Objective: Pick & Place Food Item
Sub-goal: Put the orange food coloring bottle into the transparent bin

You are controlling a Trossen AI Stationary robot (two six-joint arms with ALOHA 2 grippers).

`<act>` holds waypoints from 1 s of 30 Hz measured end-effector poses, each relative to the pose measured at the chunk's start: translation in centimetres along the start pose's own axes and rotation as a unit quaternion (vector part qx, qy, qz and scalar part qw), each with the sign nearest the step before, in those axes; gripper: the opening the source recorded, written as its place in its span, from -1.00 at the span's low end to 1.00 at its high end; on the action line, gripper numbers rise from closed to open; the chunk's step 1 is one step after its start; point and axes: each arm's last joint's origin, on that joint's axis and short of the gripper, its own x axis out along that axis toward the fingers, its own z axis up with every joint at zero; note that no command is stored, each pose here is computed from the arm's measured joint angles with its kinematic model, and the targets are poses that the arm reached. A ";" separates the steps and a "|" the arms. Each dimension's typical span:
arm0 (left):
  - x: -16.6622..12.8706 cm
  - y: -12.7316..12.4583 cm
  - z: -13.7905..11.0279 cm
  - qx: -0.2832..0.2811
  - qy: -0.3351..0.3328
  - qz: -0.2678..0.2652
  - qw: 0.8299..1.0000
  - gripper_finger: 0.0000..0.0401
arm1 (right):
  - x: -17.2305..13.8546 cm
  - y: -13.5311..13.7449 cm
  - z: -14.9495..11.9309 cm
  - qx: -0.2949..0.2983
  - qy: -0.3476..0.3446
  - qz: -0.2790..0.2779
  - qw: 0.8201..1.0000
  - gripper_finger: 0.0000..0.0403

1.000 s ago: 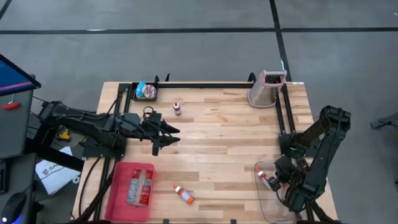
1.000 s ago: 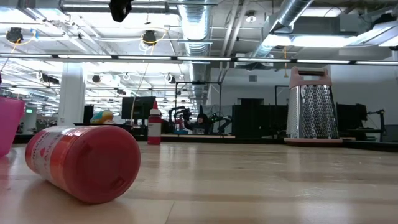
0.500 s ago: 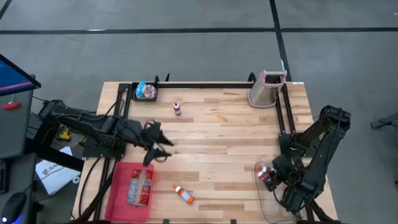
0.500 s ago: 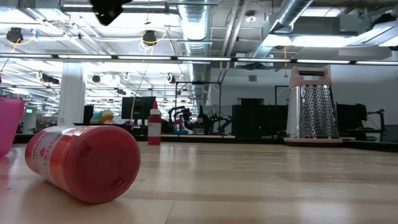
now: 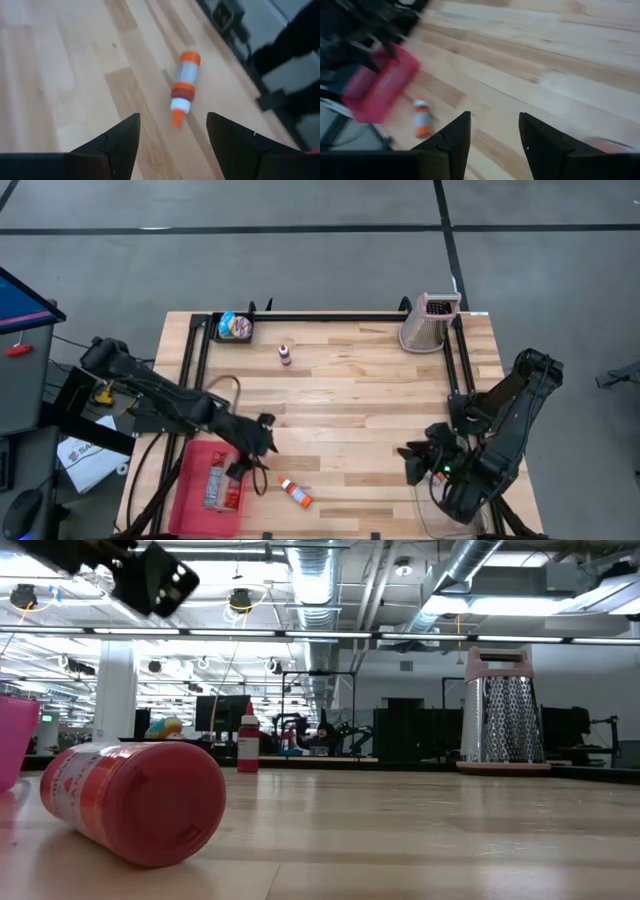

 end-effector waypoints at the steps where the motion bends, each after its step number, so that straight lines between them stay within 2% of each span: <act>1: 0.9 -0.2 -0.1 0.009 0.009 -0.004 1.000 0.13 | 0.1 0.5 0.2 0.005 -0.001 0.009 1.000 -0.21; 6: 4.7 -1.3 -1.0 0.049 0.049 -0.032 0.997 0.17 | 1.0 3.0 1.3 0.021 0.006 0.058 0.998 -0.21; 12: 7.8 -2.6 -1.4 0.089 0.042 -0.050 0.994 0.18 | 2.0 5.0 2.3 0.037 0.001 0.102 0.994 -0.21; 19: 10.2 -2.4 -2.2 0.097 0.053 -0.021 0.994 0.18 | 2.3 5.4 2.6 0.051 -0.002 0.111 0.993 -0.21; 30: 12.4 -2.2 -3.2 0.089 0.065 -0.014 0.994 0.13 | 2.3 5.5 2.7 0.059 -0.014 0.117 0.991 -0.21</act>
